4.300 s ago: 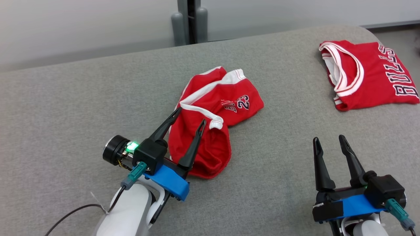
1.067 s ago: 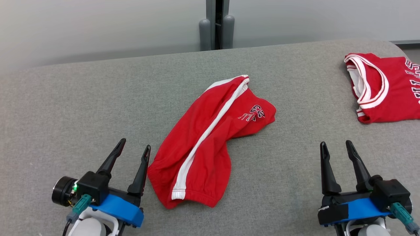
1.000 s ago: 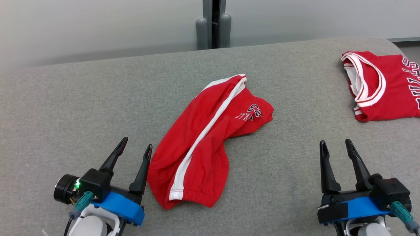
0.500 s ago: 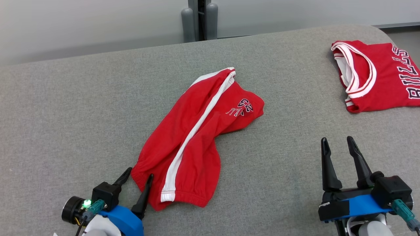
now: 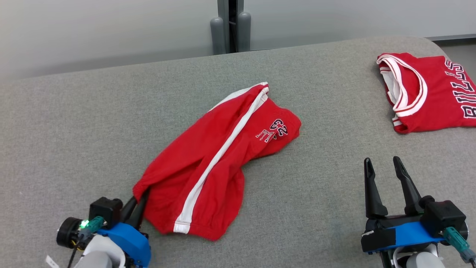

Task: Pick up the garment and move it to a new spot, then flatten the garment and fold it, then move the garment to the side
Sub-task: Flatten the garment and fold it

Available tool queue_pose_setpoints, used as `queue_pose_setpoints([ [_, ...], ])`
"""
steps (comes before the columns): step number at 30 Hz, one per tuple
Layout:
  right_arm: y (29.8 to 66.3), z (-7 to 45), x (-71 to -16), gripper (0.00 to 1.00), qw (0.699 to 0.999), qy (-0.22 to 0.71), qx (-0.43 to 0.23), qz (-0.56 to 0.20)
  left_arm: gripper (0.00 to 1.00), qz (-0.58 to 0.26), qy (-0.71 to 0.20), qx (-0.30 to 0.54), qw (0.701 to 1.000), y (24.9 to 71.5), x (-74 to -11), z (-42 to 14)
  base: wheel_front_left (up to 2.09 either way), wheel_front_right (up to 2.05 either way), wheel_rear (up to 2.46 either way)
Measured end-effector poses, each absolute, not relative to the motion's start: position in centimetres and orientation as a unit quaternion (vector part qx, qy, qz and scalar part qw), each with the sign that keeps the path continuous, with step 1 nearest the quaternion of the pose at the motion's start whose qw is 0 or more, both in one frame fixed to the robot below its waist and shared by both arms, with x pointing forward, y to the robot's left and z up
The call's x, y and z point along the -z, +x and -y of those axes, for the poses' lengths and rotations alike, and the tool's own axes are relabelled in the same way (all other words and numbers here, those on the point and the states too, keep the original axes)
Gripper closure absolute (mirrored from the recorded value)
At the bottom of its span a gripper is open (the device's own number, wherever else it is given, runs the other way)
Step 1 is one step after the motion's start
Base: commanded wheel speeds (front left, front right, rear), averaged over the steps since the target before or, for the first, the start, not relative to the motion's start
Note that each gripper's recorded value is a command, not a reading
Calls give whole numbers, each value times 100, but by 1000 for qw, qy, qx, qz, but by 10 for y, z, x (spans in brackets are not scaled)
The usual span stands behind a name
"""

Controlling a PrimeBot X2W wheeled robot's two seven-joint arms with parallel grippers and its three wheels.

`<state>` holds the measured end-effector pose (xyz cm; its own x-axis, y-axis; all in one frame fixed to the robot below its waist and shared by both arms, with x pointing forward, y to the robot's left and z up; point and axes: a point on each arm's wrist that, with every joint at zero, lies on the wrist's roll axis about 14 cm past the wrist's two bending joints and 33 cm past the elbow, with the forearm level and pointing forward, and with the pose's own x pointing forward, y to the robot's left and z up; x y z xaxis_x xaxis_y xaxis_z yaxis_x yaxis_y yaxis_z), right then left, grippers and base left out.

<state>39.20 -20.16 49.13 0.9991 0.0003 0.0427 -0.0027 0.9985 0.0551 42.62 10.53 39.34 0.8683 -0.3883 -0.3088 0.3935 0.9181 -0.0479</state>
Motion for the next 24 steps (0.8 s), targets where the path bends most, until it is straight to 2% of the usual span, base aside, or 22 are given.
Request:
queue_pose_setpoints([
  [14, 388, 196, -496, 0, 999, 29, -8, 27, 98, -77, 45, 98, 991, 457, -450, -188, 0, 0, 0],
  [15, 387, 197, -496, 0, 999, 29, -7, 27, 53, -77, 43, 98, 991, 457, -450, -188, 0, 0, 0],
  [16, 387, 197, -495, 0, 999, 29, -7, 26, 0, -76, 43, 98, 991, 457, -450, -187, 0, 0, 0],
  [24, 384, 200, -496, 0, 999, 29, -3, 27, 0, -33, 28, 76, 996, 457, -474, -183, 0, 0, 0],
])
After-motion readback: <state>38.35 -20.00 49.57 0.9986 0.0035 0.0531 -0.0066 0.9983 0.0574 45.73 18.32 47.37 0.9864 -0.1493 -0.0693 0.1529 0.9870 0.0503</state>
